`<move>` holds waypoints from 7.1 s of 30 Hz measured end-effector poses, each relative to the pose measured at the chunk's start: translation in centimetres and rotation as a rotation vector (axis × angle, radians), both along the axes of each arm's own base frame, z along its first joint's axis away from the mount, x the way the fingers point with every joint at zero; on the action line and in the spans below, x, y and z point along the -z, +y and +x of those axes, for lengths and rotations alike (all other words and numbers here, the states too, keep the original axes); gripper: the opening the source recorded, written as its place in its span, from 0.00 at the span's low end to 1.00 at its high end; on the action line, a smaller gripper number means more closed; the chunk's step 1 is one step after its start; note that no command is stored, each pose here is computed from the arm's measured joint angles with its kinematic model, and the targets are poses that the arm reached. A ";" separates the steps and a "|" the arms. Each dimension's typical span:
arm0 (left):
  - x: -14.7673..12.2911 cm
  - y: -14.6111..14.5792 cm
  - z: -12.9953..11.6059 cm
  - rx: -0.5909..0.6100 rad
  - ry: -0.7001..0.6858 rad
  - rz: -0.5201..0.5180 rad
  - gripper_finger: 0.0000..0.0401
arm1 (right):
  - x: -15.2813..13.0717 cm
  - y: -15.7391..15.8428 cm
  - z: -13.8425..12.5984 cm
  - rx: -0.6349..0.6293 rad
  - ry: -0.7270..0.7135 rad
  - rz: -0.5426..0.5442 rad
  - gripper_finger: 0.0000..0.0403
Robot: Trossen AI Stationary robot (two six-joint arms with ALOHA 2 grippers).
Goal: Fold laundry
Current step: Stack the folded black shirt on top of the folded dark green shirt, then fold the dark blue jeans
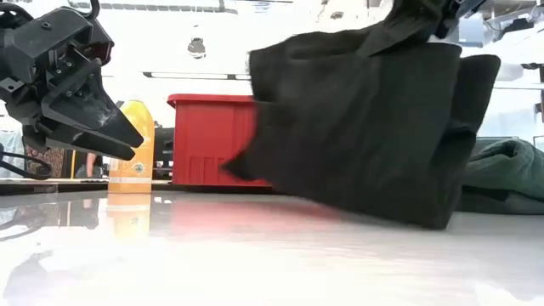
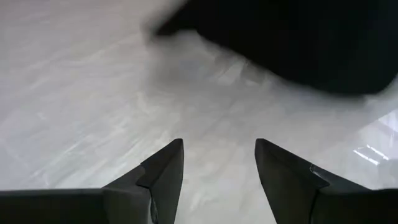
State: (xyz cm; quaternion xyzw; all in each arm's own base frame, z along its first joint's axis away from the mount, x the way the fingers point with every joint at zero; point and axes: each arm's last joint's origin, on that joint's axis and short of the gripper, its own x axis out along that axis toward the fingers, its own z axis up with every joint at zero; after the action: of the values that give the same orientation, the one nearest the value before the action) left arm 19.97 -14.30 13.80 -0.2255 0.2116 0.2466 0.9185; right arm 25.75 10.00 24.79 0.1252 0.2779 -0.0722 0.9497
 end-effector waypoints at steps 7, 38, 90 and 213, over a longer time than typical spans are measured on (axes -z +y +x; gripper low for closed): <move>0.1 0.1 -0.1 -0.002 0.015 0.015 0.47 | -3.6 -2.9 -5.4 0.157 0.010 0.026 0.13; 0.1 0.4 0.0 -0.047 -0.013 -0.014 0.47 | -0.7 -8.4 -17.3 0.669 0.401 -0.001 0.57; -1.4 1.2 2.6 0.007 -0.109 0.040 0.47 | -2.8 -6.3 -6.2 0.333 -0.224 -0.052 0.10; -18.7 21.6 6.9 0.031 0.274 0.457 0.47 | 5.3 -49.3 10.6 0.383 0.496 -0.051 0.83</move>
State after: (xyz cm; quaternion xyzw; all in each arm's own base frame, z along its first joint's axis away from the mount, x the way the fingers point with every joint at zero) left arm 26.88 7.30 32.49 0.0263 0.2763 0.3020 0.9120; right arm 36.38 -39.26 19.45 0.1297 0.4705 -0.2849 0.8250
